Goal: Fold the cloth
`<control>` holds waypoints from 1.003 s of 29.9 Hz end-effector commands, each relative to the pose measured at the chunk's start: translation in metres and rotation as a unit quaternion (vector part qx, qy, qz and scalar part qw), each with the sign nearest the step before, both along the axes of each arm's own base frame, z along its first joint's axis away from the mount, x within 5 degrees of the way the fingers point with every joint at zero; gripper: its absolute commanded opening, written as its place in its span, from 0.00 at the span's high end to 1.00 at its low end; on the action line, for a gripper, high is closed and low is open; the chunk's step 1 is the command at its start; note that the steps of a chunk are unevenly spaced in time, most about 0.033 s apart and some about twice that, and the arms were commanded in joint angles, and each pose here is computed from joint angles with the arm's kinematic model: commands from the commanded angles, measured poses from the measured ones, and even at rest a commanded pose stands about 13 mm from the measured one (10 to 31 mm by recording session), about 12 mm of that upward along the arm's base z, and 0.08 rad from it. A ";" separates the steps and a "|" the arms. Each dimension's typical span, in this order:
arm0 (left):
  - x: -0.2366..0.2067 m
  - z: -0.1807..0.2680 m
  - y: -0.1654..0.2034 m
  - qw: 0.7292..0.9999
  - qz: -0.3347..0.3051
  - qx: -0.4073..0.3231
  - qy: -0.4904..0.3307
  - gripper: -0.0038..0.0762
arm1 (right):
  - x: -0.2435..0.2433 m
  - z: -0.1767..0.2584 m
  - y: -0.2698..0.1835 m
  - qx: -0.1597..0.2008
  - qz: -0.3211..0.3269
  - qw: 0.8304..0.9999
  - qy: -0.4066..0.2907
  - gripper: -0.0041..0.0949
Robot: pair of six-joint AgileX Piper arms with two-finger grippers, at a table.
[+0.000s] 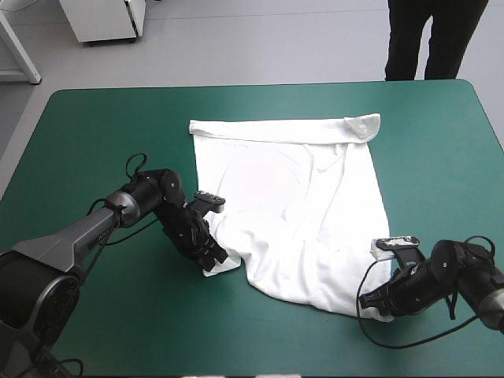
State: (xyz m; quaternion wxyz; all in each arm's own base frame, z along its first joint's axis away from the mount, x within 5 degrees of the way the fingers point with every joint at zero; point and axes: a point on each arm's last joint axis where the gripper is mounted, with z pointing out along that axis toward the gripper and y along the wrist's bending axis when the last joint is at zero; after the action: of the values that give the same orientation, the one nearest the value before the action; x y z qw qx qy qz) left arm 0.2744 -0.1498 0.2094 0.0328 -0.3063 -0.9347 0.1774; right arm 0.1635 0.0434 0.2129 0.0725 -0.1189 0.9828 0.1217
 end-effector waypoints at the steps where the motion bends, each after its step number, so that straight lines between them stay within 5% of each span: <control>1: -0.005 0.041 -0.003 0.999 -0.011 -0.026 -0.024 0.96 | 0.011 0.035 0.005 0.023 0.011 0.999 -0.047 0.97; 9: -0.044 0.168 0.016 0.977 0.019 -0.089 -0.193 0.96 | 0.007 0.162 -0.001 0.014 -0.002 0.977 -0.212 0.97; 12: -0.077 0.219 0.032 0.953 0.040 -0.119 -0.276 0.96 | -0.004 0.214 -0.006 0.013 -0.018 0.957 -0.289 0.97; 18: -0.162 0.313 0.072 0.870 0.058 -0.189 -0.453 0.96 | -0.047 0.308 -0.013 0.035 -0.034 0.890 -0.453 0.97; 22: -0.220 0.368 0.098 0.795 0.065 -0.241 -0.553 0.96 | -0.086 0.362 -0.020 0.050 -0.042 0.831 -0.553 0.97; 27: -0.280 0.415 0.120 0.708 0.064 -0.314 -0.630 0.96 | -0.139 0.406 -0.026 0.074 -0.047 0.757 -0.647 0.97; 30: -0.299 0.425 0.128 0.681 0.068 -0.334 -0.648 0.96 | -0.164 0.421 -0.024 0.109 -0.033 0.722 -0.682 0.97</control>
State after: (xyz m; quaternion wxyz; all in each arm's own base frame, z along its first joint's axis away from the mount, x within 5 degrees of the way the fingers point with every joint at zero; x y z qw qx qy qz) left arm -0.0097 -0.0259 0.6273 -0.6912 -0.2703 -0.6342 0.2168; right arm 0.0252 0.0193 0.6145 0.6874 -0.1247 0.7097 0.0911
